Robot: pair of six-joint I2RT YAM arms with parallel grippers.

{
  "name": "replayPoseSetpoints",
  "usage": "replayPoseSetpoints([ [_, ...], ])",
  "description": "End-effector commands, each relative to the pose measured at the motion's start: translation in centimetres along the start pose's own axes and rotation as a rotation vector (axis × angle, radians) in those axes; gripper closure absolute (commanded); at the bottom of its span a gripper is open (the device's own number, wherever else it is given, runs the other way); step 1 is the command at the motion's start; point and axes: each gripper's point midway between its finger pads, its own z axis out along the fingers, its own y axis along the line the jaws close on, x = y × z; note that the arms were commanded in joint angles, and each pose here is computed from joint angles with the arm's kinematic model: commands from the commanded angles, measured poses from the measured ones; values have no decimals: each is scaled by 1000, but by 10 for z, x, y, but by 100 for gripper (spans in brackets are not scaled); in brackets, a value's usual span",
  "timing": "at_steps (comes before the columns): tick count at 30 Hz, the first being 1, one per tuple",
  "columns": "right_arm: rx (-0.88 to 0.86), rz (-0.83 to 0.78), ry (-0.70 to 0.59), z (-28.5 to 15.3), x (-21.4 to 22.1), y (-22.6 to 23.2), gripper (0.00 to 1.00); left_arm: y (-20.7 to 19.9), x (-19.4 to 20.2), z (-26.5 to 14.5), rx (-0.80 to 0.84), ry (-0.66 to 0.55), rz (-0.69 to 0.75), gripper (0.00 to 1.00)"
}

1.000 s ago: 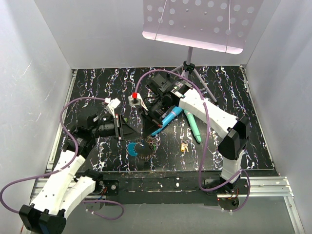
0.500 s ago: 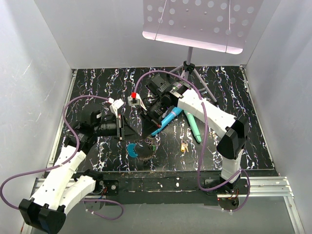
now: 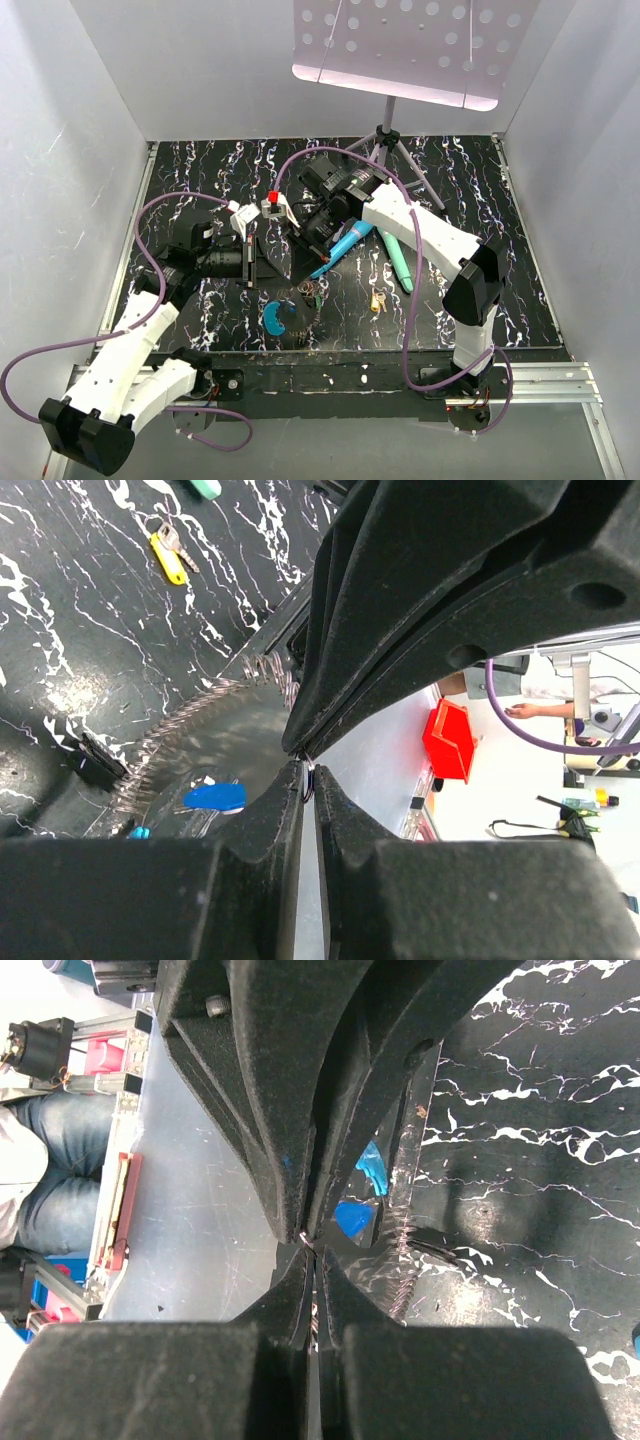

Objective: Put the keys on the keyring
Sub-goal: Adjust the keyring.

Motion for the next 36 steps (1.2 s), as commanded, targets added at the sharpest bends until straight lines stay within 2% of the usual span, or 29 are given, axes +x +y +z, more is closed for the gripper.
replayPoseSetpoints([
  [1, -37, -10, -38, -1, -8, 7, 99, -2, 2, -3, -23, 24, 14, 91],
  [4, -37, -8, -38, -1, -8, 6, 99, -1, 2, -3, -33, 38, 12, 92],
  [7, -40, -9, -41, -1, -9, 7, 99, -3, 3, -4, -27, 50, 19, 100],
  [14, -44, -20, -51, -4, -11, 12, 99, -2, 2, -6, -50, 49, 58, 100],
  [17, -49, -27, -59, -6, -13, 16, 89, 3, 4, -8, -72, 35, 73, 100],
  [18, -53, -30, -62, -7, -14, 17, 80, 4, 3, -9, -79, 24, 82, 100],
  [21, -51, -51, -70, -13, -16, 20, 62, 8, 3, -12, -109, -17, 105, 100],
  [24, -41, -67, -90, -23, -18, 21, 54, 6, 1, -14, -107, -61, 154, 100],
  [27, -29, -90, -99, -32, -18, 19, 52, 0, 0, -16, -82, -81, 203, 100],
  [31, -20, -283, -110, -35, -10, 14, 47, -2, 0, -18, -70, -86, 251, 100],
  [34, -11, -547, -152, -37, -9, 16, 38, -4, -1, -20, -74, -89, 266, 100],
  [36, -14, -675, -170, -40, -14, 21, 36, -4, -2, -20, -78, -89, 266, 100],
])
